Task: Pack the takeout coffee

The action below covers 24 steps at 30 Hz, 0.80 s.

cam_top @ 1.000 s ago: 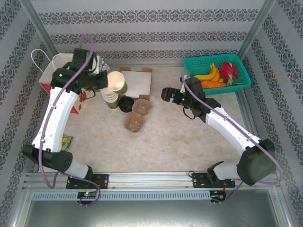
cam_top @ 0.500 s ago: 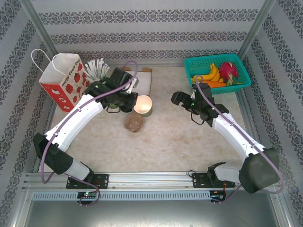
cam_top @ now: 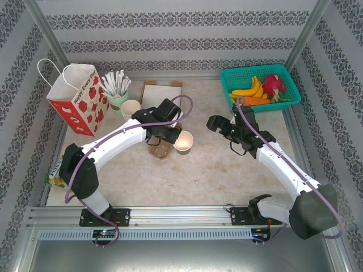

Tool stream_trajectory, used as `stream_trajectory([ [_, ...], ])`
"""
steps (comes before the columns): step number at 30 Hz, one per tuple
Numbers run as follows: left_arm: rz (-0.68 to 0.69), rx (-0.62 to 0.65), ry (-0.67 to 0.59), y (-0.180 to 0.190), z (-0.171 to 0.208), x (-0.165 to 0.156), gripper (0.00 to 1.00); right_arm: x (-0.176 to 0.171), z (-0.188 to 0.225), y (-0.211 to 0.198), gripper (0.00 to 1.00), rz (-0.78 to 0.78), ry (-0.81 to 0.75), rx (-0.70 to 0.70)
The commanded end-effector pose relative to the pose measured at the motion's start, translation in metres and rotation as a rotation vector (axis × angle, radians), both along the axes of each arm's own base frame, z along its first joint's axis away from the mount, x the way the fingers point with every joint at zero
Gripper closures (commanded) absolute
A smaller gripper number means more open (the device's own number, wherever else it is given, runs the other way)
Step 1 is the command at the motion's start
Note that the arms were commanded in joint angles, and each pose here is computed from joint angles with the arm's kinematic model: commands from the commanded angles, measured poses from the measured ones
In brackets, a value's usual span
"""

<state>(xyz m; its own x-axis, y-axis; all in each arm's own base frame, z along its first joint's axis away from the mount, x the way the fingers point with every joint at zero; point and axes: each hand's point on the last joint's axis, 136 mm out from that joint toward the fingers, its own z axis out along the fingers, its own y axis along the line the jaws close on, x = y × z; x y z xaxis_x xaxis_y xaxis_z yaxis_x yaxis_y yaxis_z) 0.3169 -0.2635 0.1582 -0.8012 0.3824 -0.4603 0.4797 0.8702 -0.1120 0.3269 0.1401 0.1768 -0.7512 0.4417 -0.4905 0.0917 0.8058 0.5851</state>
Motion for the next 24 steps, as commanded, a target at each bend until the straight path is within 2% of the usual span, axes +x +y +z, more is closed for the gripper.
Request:
stream_trajectory([
  [1,-0.061,-0.008,-0.009,-0.013,-0.007,-0.002,1.0,-0.001,-0.002,0.005,0.02,0.014,-0.003,-0.001],
  [14,-0.216,0.033,0.088,-0.02,-0.029,-0.025,0.98,0.002,-0.007,0.011,0.02,0.036,0.013,-0.018],
  [24,-0.242,0.017,0.078,-0.02,-0.025,-0.03,0.82,0.004,-0.01,0.015,0.02,0.044,0.023,-0.024],
])
